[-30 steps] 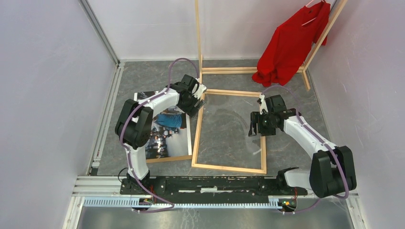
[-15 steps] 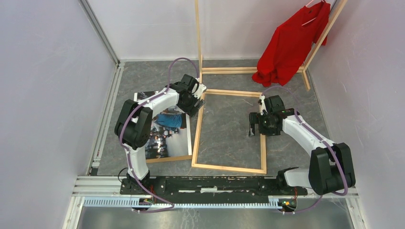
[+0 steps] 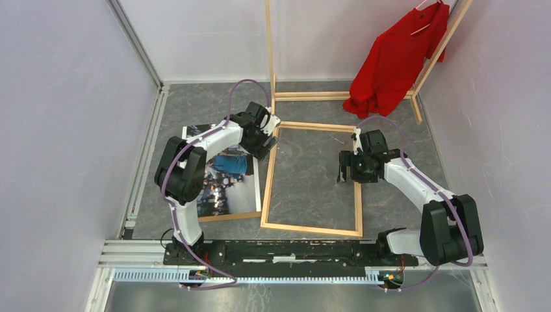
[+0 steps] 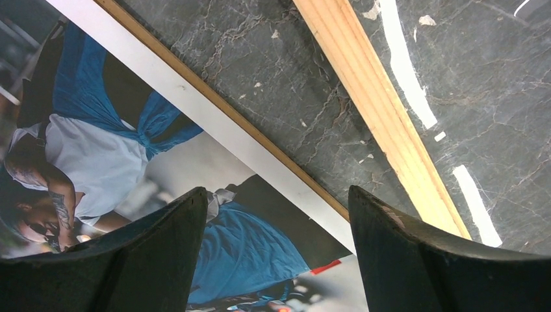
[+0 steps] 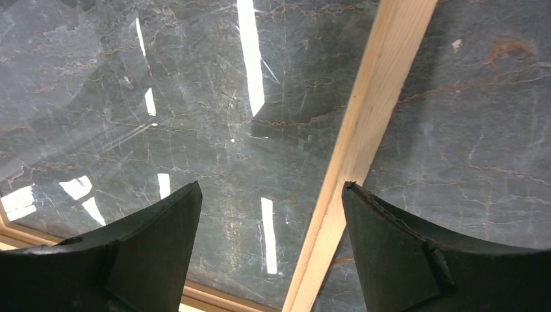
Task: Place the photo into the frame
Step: Place the photo frame item in the photo frame.
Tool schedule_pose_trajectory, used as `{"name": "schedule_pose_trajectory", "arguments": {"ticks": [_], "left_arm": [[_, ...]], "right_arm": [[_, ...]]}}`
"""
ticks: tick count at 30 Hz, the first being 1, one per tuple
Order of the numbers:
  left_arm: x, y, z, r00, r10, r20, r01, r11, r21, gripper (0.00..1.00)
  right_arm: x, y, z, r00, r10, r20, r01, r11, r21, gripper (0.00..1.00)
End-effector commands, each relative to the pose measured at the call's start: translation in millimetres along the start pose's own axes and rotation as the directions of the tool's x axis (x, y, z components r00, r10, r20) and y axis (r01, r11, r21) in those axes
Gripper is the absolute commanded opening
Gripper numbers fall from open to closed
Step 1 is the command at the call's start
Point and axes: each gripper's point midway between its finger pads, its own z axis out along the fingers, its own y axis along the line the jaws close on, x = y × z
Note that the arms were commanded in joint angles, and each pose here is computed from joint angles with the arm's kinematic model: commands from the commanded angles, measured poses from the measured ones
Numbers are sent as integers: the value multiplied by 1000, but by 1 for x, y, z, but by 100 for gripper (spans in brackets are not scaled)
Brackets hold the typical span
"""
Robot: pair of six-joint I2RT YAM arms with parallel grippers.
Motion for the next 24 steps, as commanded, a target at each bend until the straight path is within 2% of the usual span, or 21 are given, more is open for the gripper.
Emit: {"name": "schedule_pose_trajectory", "arguments": {"ticks": [1, 24], "left_arm": [[-12, -1, -15, 998, 33, 60, -34, 999, 7, 86], [-9, -30, 17, 997, 64, 34, -66, 995, 80, 85]], "right_arm": [[2, 6, 5, 1000, 25, 13, -24, 999, -42, 85], [14, 21, 18, 997, 71, -8, -72, 989, -127, 81]]}}
